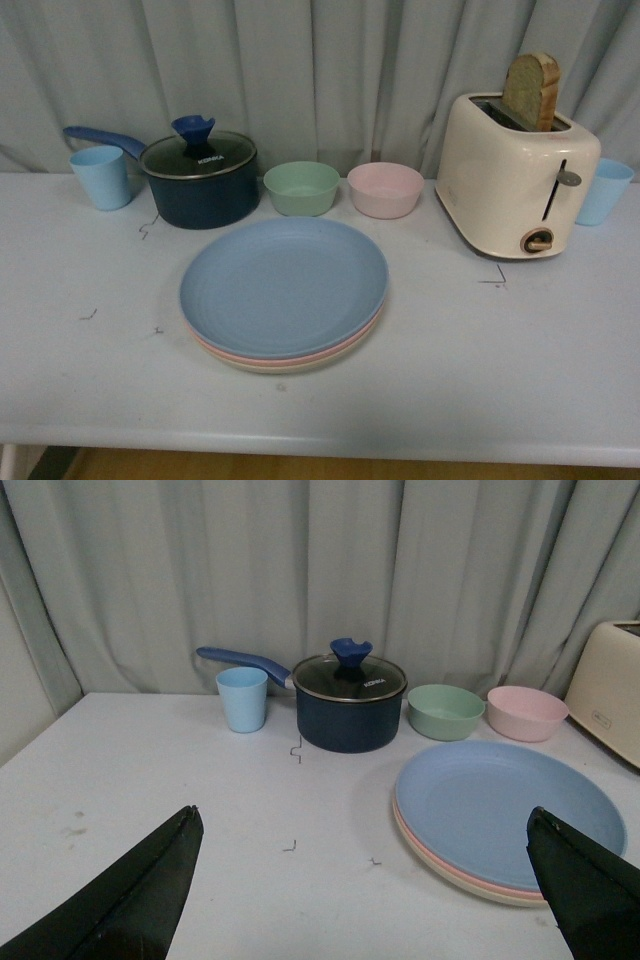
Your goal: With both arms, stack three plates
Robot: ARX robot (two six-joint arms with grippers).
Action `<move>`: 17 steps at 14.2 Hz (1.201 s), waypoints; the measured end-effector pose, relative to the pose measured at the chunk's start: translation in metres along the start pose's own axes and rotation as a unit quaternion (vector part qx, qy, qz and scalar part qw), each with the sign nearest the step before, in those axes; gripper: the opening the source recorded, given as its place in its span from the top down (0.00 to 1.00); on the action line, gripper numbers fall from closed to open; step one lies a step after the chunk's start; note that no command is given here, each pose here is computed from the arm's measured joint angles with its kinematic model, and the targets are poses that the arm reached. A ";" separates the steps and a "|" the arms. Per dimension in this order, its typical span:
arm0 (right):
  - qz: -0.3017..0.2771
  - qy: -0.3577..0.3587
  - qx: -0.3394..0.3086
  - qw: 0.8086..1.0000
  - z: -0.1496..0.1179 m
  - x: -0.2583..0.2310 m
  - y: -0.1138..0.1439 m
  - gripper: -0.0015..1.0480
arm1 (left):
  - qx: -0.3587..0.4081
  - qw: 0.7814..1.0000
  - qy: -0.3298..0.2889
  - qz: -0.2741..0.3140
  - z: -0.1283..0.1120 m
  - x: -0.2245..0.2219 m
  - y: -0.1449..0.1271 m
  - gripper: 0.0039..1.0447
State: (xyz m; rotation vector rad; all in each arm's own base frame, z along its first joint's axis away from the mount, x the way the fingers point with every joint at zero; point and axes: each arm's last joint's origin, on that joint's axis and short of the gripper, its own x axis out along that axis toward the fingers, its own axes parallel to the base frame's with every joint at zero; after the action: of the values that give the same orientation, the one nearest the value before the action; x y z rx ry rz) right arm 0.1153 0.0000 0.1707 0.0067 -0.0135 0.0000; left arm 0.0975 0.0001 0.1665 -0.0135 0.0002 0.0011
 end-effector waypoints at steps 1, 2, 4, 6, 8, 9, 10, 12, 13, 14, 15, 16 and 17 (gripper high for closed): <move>0.000 0.000 0.000 1.000 0.000 0.000 0.000 0.98 | 0.000 1.000 0.000 0.000 0.000 0.000 0.000 0.06; 0.000 0.000 0.000 1.000 0.000 -0.001 0.000 0.98 | 0.000 1.000 0.000 0.000 0.000 0.000 0.000 0.06; 0.000 0.000 0.000 1.000 0.000 -0.002 0.000 0.98 | 0.000 1.000 0.000 0.000 0.000 0.000 0.000 0.06; 0.000 0.000 0.000 1.000 0.000 -0.003 0.000 0.98 | 0.000 1.000 0.000 0.000 0.000 0.000 0.000 0.06; 0.000 0.000 0.000 1.000 0.000 -0.006 0.000 0.98 | 0.000 1.000 0.000 0.000 0.000 0.000 0.000 0.06; 0.000 -0.004 0.000 1.000 -0.002 -0.018 0.000 0.98 | 0.000 1.000 0.000 0.000 0.000 0.000 0.000 0.06; 0.000 0.005 0.000 1.000 -0.004 -0.018 0.000 0.98 | 0.000 1.000 0.000 0.000 0.000 0.000 0.000 0.06; 0.000 0.005 -0.001 1.000 -0.004 -0.018 0.000 0.24 | 0.000 1.000 0.000 0.000 0.000 0.000 0.000 0.06; 0.000 0.005 -0.001 1.000 -0.004 -0.018 0.000 0.07 | 0.000 1.000 0.000 0.000 0.000 0.000 0.000 0.06; 0.000 0.005 -0.001 1.000 -0.004 -0.018 0.000 0.06 | 0.000 1.000 0.000 0.000 0.000 0.000 0.000 0.06; 0.000 0.005 -0.001 1.000 -0.004 -0.018 0.000 0.06 | 0.000 1.000 0.000 0.000 0.000 0.000 0.000 0.06; 0.000 0.005 -0.001 1.000 -0.004 -0.018 0.000 0.06 | 0.000 1.000 0.000 0.000 0.000 0.000 0.000 0.06; 0.000 0.005 -0.001 1.000 -0.004 -0.018 0.000 0.06 | 0.000 1.000 0.000 0.000 0.000 0.000 0.000 0.06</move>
State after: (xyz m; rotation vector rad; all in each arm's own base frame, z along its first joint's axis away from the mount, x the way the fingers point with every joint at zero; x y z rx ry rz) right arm 0.0973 0.0000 0.1668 0.0051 -0.0036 0.0000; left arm 0.0975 0.0001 0.1665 -0.0135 -0.0002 0.0011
